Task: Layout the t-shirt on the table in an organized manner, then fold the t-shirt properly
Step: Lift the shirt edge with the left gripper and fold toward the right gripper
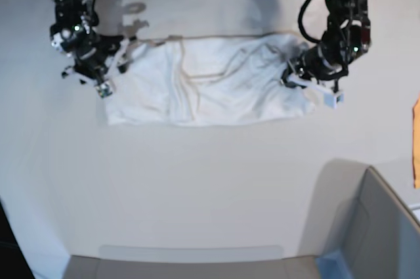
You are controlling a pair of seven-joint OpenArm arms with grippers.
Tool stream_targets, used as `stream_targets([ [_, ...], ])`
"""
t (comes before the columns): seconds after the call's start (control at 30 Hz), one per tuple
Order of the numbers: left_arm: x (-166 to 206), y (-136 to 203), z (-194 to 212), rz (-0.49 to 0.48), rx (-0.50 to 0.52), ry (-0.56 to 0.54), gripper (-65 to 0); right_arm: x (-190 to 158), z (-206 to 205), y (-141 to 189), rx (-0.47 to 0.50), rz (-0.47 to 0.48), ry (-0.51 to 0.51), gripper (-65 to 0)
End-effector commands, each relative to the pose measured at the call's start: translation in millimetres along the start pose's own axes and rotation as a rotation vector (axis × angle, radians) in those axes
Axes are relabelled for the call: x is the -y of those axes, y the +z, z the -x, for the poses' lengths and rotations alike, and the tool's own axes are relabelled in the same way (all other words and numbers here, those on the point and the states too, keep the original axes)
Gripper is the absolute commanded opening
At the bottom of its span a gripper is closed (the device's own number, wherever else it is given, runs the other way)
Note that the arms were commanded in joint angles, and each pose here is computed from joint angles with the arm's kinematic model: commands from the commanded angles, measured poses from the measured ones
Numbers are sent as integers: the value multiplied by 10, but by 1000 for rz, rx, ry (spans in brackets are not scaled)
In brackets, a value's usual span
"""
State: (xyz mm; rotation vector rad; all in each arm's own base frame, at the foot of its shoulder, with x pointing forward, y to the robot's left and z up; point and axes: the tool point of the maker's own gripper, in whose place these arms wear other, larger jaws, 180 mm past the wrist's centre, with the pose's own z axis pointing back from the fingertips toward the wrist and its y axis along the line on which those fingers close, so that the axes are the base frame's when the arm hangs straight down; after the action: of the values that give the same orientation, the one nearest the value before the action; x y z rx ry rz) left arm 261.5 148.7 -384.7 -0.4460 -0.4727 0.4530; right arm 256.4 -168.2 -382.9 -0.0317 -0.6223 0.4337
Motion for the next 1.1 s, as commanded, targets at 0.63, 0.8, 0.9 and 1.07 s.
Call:
stream_targets([
  [0.63,1021,254,208,255,1,-76,-650,692,-185,146,150,167,-160,-360],
  [0.8,1560,200,469,370,-56,-163,-650,663,-36,-62,105,105,-228,-360],
  [0.9,1760,204,476,395,-60,-123,-650,633,-49,-107,121,42,-286,-360],
  [1.07,2080,229,401,423,-64,-106,-650,539,-113,-168,134,-15,-313,-360],
])
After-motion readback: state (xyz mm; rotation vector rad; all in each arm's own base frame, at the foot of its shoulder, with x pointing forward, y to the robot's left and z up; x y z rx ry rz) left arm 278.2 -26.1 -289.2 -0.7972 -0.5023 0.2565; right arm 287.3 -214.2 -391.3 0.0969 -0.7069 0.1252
